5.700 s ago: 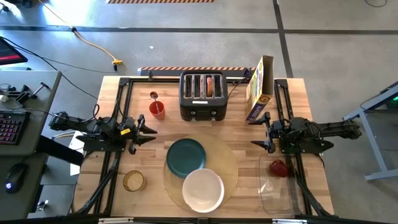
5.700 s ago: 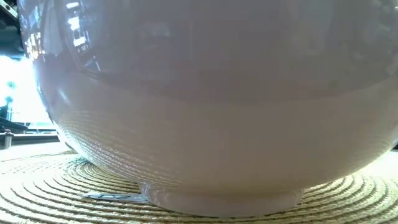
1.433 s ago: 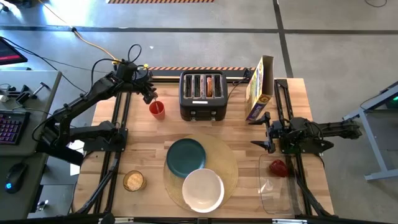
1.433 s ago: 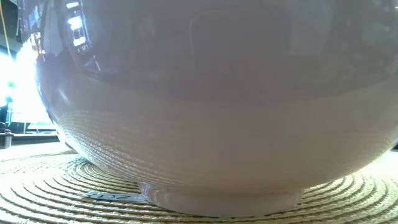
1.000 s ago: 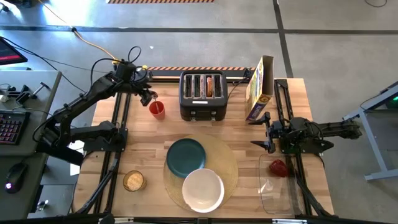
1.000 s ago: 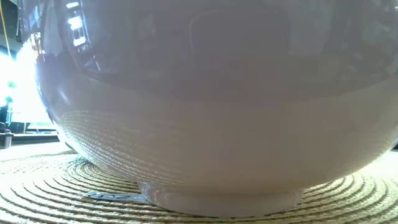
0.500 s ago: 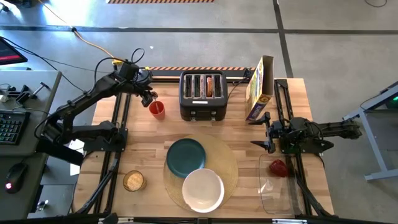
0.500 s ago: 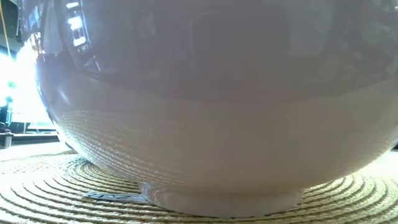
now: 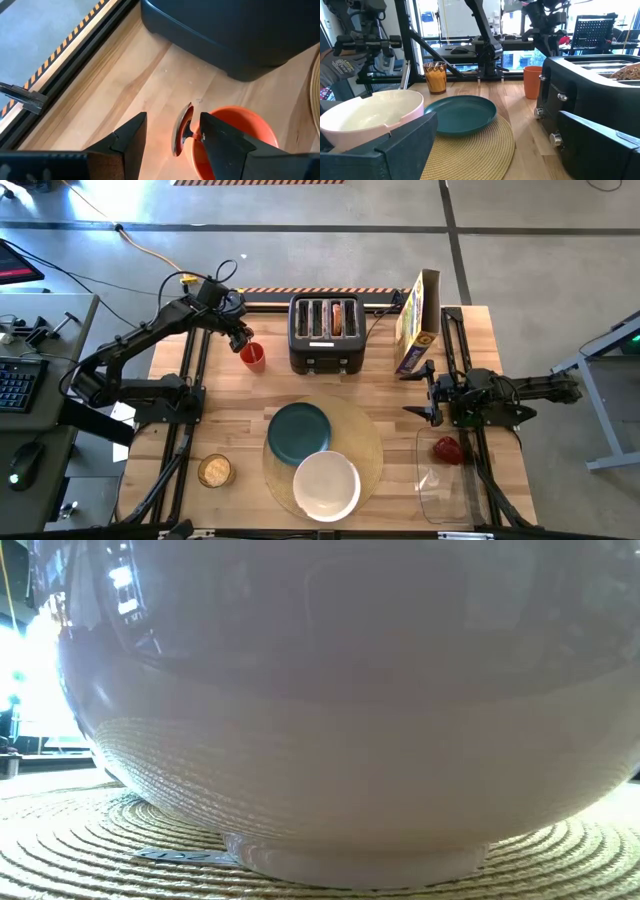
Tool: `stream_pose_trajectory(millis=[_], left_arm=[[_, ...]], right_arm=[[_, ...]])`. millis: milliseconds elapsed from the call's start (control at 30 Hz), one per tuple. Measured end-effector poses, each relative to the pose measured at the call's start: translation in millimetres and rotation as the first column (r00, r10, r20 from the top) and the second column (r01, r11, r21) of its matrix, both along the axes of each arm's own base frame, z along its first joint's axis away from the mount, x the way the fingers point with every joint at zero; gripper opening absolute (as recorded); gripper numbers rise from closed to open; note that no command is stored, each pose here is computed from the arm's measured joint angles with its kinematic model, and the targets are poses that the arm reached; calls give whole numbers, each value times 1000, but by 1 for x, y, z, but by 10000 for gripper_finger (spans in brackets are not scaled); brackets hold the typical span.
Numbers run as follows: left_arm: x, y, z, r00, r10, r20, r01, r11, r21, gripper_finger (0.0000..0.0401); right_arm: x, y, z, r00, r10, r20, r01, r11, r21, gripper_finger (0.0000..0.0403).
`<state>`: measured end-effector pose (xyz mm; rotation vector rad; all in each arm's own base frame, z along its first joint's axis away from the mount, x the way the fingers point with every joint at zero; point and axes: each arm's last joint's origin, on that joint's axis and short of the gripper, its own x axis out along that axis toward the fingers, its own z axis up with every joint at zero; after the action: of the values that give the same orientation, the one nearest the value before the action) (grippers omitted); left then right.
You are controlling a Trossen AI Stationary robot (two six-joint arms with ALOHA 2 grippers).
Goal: Arrange a breakfast setting
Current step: Put the white patterned spoon on the brown table mat
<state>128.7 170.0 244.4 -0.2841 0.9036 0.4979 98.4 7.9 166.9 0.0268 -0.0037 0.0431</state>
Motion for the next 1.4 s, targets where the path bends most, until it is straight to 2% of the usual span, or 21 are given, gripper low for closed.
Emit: stream_pose_trajectory(millis=[633,1100,1400], left_arm=[[0,0,0,1000,-14,-5,14,1000,7,40],[0,0,0,1000,-26,-8,26,1000,14,4],[0,0,0,1000,-30,-7,30,999,16,3]], right_arm=[[0,0,0,1000,0,0,0,1000,0,399],[0,0,0,1000,0,0,0,1000,0,399],[0,0,0,1000,0,0,0,1000,0,399]])
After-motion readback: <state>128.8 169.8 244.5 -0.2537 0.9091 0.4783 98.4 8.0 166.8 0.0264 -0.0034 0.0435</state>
